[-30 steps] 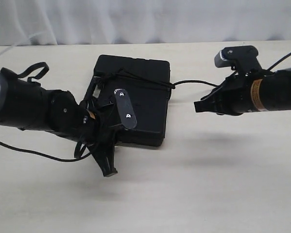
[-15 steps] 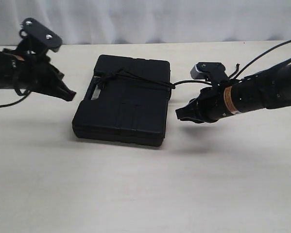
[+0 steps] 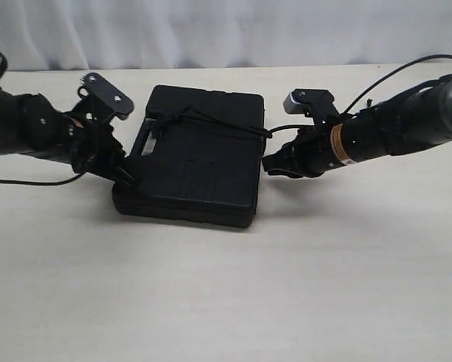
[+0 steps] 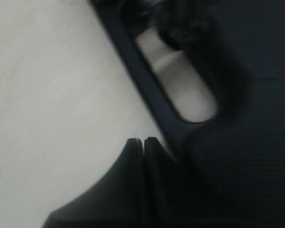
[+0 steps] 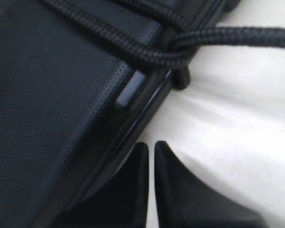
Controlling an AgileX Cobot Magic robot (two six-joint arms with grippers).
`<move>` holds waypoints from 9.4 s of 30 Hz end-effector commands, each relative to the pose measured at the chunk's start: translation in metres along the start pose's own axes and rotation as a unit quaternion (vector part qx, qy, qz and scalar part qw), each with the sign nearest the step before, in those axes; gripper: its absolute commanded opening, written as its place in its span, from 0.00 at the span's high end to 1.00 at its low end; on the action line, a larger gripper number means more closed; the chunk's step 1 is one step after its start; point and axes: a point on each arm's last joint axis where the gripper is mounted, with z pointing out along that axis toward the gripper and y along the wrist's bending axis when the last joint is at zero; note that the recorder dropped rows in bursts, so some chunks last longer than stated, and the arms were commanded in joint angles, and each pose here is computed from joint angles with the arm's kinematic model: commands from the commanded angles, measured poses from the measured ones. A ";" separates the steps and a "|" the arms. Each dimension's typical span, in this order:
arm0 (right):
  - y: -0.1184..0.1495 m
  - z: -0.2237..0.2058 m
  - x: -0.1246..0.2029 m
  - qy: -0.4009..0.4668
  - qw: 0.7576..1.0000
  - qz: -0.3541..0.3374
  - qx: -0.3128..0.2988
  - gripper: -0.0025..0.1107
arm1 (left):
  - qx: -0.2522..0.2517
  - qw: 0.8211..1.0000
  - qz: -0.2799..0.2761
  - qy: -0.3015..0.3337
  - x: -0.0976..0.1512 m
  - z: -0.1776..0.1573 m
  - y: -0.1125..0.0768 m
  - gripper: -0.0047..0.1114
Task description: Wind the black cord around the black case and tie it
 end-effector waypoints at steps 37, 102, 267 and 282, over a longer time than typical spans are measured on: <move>-0.006 -0.098 -0.037 -0.123 0.989 -0.009 0.085 0.94 | 0.036 0.998 0.037 -0.043 -0.033 -0.074 -0.014 0.96; 0.129 -0.302 0.040 -0.425 0.898 -0.107 0.037 0.94 | -0.096 0.835 -0.159 -0.518 0.061 -0.324 -0.027 0.96; 0.114 -0.305 0.196 -0.688 0.681 -0.160 0.194 0.94 | -0.223 0.897 -0.242 -0.297 0.200 -0.238 -0.057 0.96; 0.090 -0.267 0.209 -0.485 0.827 -0.121 0.257 0.94 | -0.221 0.897 -0.244 -0.294 0.200 -0.238 -0.057 0.96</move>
